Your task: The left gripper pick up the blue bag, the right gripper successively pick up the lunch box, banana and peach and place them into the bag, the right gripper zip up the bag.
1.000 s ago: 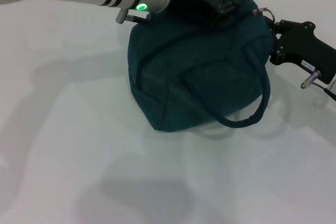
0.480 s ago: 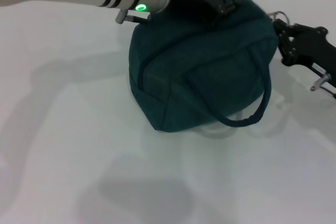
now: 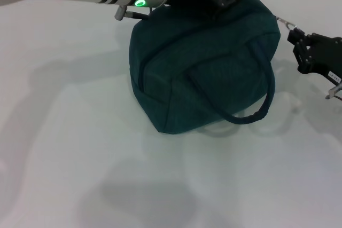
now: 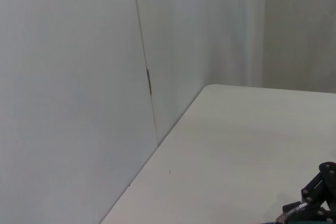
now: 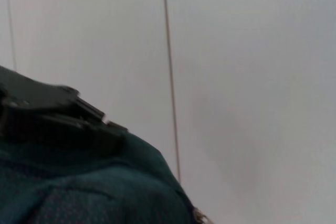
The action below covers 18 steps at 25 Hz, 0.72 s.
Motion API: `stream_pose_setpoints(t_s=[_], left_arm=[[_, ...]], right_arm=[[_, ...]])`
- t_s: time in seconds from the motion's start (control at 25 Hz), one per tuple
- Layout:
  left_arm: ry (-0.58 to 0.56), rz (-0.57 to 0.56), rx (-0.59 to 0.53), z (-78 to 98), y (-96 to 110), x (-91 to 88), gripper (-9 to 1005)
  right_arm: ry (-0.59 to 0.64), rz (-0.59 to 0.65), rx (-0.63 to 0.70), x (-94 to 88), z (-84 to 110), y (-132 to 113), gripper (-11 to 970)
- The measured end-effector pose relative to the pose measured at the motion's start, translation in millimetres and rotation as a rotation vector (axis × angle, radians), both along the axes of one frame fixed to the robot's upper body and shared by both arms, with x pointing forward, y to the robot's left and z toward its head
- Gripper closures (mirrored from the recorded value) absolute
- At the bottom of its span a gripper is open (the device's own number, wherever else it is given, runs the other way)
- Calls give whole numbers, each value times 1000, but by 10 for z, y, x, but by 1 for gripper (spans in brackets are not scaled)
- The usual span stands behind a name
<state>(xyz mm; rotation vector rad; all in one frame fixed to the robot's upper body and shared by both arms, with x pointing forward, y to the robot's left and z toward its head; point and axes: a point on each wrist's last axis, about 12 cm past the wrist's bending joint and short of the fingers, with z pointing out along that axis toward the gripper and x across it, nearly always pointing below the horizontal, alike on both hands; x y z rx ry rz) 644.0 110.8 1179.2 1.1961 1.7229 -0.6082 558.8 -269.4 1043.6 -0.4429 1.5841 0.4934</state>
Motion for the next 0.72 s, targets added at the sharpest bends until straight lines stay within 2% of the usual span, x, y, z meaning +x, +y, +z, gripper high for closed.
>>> stream_pose_setpoints(t_s=[0.32,0.56,0.68,0.72], left_arm=[[2,17,-61,-18,51,-21,833],[21,33,-112,-153,140,-113,796],[8,51,-186,-211,256,-179,778],[-1,52,-215,-212,279,-200,772]], right_arm=[[35,-21,6,22,-20,-26,926],[47,-22,44,38,13,-56,891],[33,-44,81,22,40,-110,873],[20,-53,104,4,62,-144,789]])
